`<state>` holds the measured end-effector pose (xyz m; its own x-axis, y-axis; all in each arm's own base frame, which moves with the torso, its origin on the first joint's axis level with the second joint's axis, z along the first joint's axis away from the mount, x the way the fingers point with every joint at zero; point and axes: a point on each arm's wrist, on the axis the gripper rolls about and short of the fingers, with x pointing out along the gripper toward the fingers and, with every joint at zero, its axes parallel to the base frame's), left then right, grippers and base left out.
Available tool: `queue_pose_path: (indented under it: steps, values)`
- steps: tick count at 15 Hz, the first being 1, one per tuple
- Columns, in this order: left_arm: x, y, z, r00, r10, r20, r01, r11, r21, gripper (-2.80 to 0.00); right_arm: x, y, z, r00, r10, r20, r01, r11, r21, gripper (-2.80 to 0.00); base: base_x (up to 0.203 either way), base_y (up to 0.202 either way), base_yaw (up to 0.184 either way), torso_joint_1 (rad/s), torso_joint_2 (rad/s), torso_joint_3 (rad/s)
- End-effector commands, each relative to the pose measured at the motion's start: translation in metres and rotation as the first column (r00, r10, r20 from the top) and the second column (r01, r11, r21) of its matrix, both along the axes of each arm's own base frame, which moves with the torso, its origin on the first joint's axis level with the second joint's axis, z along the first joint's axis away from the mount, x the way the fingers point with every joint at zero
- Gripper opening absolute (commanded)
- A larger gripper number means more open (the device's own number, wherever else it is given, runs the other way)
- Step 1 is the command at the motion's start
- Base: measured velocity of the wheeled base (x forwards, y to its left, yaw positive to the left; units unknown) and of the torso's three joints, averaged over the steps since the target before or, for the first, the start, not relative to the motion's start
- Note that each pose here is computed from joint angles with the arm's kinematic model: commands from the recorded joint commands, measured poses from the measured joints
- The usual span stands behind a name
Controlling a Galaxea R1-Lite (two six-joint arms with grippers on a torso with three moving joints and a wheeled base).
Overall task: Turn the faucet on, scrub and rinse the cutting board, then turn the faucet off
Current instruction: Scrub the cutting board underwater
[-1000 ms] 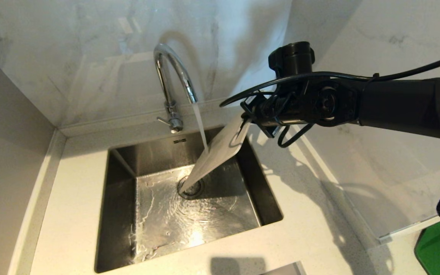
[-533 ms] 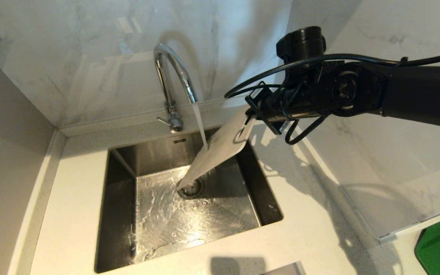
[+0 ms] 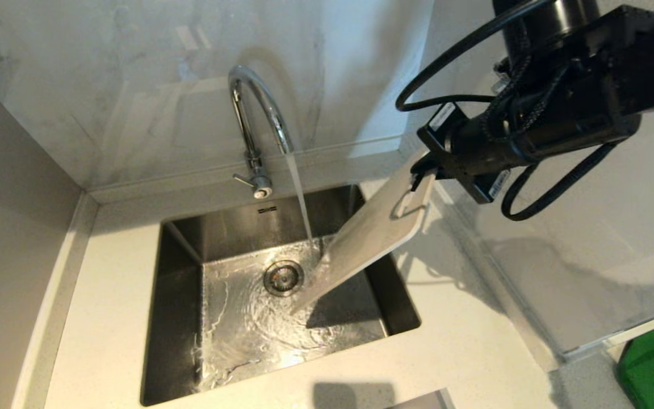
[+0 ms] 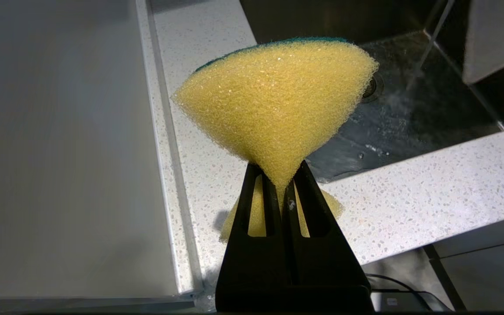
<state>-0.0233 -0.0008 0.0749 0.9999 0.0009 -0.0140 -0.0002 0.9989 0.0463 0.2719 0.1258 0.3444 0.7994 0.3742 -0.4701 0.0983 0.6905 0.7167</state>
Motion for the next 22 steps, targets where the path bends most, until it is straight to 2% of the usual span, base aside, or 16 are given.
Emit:
queue_pose_path:
  steps: [1,3,6,10,12,13,15,19,22]
  values:
    - [-0.001,0.000,0.000,1.000,0.001,0.002,-0.001,1.000,-0.002,-2.80,-0.033,-0.015,0.018,1.000,-0.012,0.011,0.012,1.000,0.027,-2.80,0.000,0.000,0.000,0.000,0.00,0.000]
    - [-0.001,0.000,0.000,1.000,0.000,-0.020,0.000,1.000,-0.001,-2.80,-0.052,-0.024,0.020,1.000,-0.013,-0.026,0.014,1.000,0.022,-2.80,0.000,0.000,0.000,0.000,0.00,0.000]
    - [-0.002,0.000,0.002,1.000,-0.002,-0.023,0.002,1.000,-0.009,-2.80,-0.072,-0.032,0.019,0.999,0.028,-0.027,-0.028,1.000,0.006,-2.80,0.000,0.000,0.000,0.000,0.00,0.000]
    - [-0.002,0.000,0.002,1.000,-0.001,-0.023,0.001,1.000,-0.009,-2.80,-0.075,-0.033,0.016,0.988,0.149,0.039,-0.141,0.976,-0.163,-2.80,0.000,0.000,0.000,0.000,0.00,0.000]
    - [-0.002,0.000,0.002,1.000,-0.001,-0.026,0.001,1.000,-0.009,-2.80,-0.069,-0.031,0.013,0.980,0.193,0.054,-0.176,0.956,-0.233,-2.80,0.000,0.000,0.000,0.000,0.00,0.000]
    - [-0.002,0.000,0.005,1.000,-0.002,-0.029,0.002,1.000,-0.009,-2.80,-0.067,-0.029,0.013,0.978,0.202,0.058,-0.182,0.953,-0.244,-2.80,0.000,0.000,0.000,0.000,0.00,0.000]
    - [-0.004,0.000,0.025,0.999,-0.010,-0.042,0.009,1.000,-0.019,-2.80,-0.066,-0.029,0.012,0.978,0.203,0.055,-0.184,0.952,-0.246,-2.80,0.000,0.000,0.000,0.000,0.00,0.000]
    - [-0.002,-0.003,0.078,0.990,-0.113,-0.090,0.110,0.993,-0.037,-2.80,-0.069,-0.030,0.014,0.977,0.202,0.064,-0.181,0.953,-0.242,-2.80,0.000,0.000,0.000,0.000,0.00,0.000]
    - [0.015,-0.004,0.123,0.970,-0.196,-0.143,0.192,0.981,-0.040,-2.80,-0.074,-0.033,0.016,0.979,0.191,0.067,-0.171,0.959,-0.227,-2.80,0.000,0.000,0.000,0.000,0.00,0.000]
